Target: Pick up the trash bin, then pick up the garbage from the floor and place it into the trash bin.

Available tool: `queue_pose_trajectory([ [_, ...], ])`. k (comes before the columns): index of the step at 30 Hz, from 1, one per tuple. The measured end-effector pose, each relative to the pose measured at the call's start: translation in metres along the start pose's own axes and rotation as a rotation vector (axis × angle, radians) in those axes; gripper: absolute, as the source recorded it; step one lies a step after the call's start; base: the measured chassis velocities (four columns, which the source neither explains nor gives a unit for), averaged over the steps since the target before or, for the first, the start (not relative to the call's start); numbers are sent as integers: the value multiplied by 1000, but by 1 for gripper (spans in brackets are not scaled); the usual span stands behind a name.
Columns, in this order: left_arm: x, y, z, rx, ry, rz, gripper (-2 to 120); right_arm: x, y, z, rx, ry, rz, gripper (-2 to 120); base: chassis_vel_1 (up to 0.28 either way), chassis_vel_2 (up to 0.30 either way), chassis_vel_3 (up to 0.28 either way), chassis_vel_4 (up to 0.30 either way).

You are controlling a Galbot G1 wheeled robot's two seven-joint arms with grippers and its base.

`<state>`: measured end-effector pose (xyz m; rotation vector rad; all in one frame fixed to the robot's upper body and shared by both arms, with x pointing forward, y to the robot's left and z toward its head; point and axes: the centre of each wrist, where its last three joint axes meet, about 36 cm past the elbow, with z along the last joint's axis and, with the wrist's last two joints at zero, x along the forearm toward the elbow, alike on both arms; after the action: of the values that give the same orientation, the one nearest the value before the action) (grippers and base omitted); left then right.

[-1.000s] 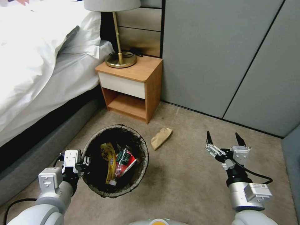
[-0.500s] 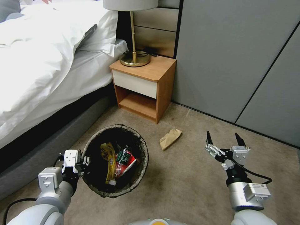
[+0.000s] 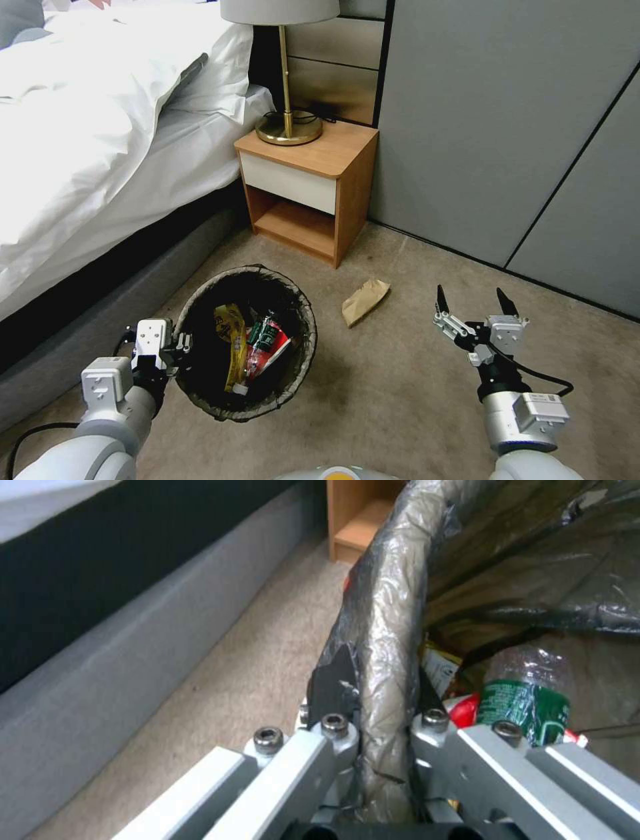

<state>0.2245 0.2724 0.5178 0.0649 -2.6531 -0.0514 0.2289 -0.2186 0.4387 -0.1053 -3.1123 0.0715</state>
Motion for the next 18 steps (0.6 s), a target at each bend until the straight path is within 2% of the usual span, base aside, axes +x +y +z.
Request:
queue_pose_trajectory([
  [18,0,0,0,-1,-2,-1,1,-2,4,4,-9,7,-10,100,-106,107,108,-101],
])
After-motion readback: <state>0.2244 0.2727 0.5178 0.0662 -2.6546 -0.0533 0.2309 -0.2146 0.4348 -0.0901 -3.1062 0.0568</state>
